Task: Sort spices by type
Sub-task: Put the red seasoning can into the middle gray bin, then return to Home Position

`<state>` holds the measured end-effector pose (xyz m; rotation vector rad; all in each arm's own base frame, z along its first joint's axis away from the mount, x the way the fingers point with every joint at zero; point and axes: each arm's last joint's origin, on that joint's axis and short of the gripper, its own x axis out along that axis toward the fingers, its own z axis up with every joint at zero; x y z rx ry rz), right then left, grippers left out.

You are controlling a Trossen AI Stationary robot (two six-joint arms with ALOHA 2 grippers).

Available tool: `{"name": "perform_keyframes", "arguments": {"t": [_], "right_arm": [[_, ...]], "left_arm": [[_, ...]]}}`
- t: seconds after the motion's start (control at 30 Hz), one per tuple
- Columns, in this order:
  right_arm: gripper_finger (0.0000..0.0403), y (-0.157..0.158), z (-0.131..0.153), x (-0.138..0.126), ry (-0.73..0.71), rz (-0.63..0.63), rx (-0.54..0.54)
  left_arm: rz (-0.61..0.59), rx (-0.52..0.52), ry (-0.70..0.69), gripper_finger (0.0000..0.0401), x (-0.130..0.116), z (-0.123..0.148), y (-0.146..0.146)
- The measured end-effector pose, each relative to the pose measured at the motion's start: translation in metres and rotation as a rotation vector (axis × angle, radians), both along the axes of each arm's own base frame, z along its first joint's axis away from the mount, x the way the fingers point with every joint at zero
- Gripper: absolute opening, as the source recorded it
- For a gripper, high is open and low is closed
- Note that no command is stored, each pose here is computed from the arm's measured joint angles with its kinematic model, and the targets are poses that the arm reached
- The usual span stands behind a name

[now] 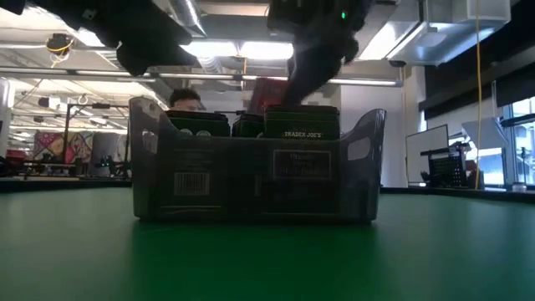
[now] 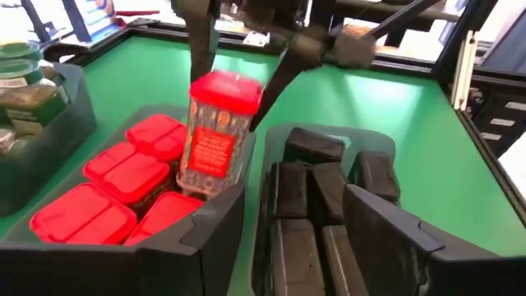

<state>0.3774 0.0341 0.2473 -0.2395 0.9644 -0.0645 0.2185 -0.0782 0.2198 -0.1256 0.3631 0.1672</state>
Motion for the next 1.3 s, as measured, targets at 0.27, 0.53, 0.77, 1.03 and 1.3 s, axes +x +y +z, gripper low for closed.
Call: {"name": "perform_keyframes", "arguments": {"t": [0.27, 0.53, 0.77, 1.03, 1.3], "right_arm": [[0.0215, -0.009, -0.019, 0.007, 0.063, -0.001, 0.025], [0.0225, -0.012, -0.033, 0.01, 0.095, -0.011, 0.018], [0.0375, -0.011, -0.035, 0.008, 0.132, -0.037, 0.026], [0.035, 0.01, 0.001, -0.01, 0.228, -0.026, -0.008], [0.021, 0.01, 0.016, -0.041, 0.295, -0.008, 0.01]], "left_arm": [[0.001, 0.0, 0.003, 0.0202, 0.0, -0.001, 0.0], [0.009, 0.0, 0.005, 0.0202, 0.0, -0.001, 0.0], [0.009, -0.002, 0.006, 0.0202, 0.0, -0.001, 0.0], [0.011, 0.02, 0.008, 0.0202, 0.001, -0.001, 0.002], [-0.032, 0.061, 0.031, 0.0135, 0.006, 0.002, 0.027]]}}
